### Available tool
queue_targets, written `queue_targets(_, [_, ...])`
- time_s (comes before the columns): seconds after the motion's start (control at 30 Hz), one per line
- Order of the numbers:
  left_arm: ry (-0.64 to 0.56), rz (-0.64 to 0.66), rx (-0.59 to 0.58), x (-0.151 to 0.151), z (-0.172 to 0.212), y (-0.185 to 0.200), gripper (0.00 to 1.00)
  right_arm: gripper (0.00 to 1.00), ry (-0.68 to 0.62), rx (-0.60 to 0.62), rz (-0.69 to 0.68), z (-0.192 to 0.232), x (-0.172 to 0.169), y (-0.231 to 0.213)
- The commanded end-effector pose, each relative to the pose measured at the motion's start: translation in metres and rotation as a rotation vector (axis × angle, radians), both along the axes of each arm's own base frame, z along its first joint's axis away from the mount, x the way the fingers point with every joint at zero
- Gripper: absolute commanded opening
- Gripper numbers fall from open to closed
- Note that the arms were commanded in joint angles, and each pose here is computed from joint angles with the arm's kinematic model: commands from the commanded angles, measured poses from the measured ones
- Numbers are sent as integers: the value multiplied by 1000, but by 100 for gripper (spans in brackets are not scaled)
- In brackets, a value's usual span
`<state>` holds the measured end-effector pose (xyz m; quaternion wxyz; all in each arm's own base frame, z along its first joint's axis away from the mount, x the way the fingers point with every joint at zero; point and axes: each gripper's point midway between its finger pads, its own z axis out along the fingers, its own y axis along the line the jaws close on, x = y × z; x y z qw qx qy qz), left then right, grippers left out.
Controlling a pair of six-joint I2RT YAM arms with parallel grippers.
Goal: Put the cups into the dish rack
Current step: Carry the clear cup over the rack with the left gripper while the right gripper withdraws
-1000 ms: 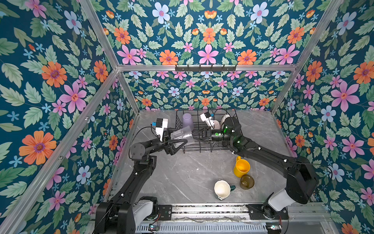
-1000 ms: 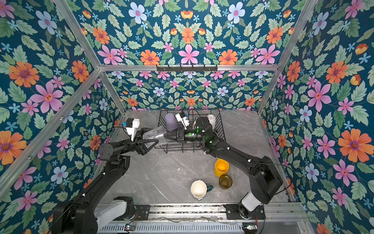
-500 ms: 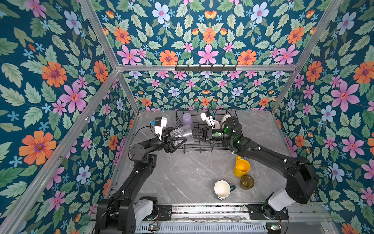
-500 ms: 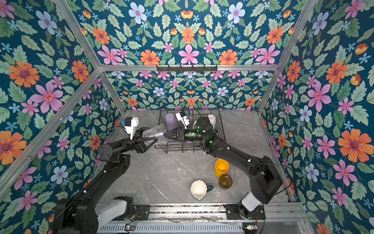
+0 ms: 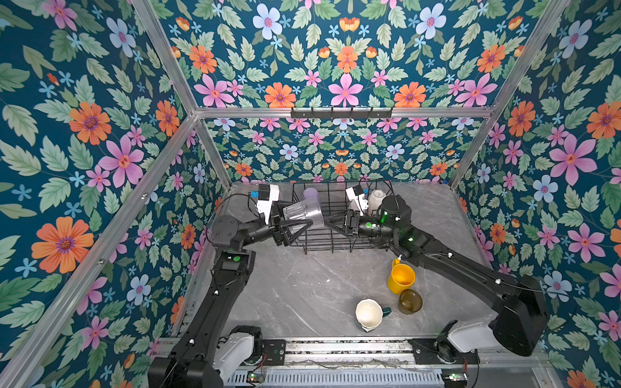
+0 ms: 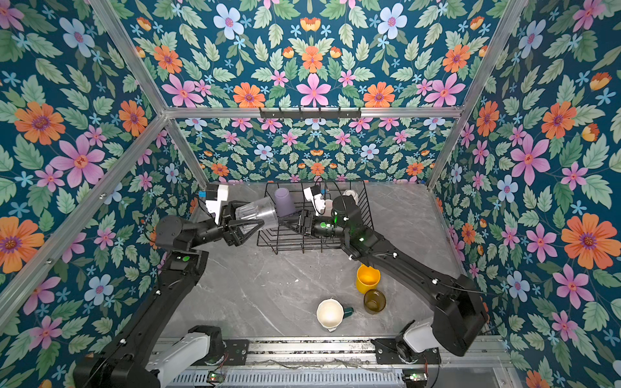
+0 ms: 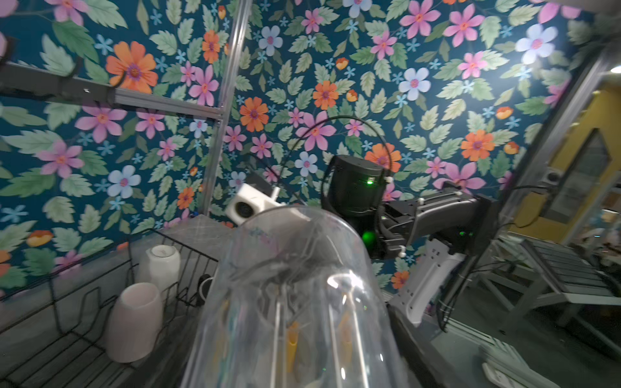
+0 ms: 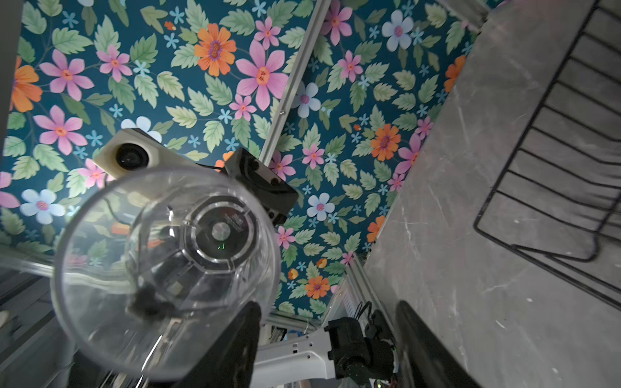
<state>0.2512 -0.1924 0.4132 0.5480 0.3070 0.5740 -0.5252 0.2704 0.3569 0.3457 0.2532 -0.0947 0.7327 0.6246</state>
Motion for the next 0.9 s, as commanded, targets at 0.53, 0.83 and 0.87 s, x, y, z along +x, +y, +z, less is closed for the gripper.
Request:
queue_targets(0.53, [249, 463, 480, 122, -74, -24, 0, 91, -184, -398, -566, -39, -3, -141])
queue_targets(0.83, [317, 610, 770, 168, -121, -53, 0, 93, -178, -420, -581, -49, -9, -154])
queue_targets(0.87, [315, 624, 797, 173, -126, -56, 0, 93, -175, -425, -584, -51, -10, -156])
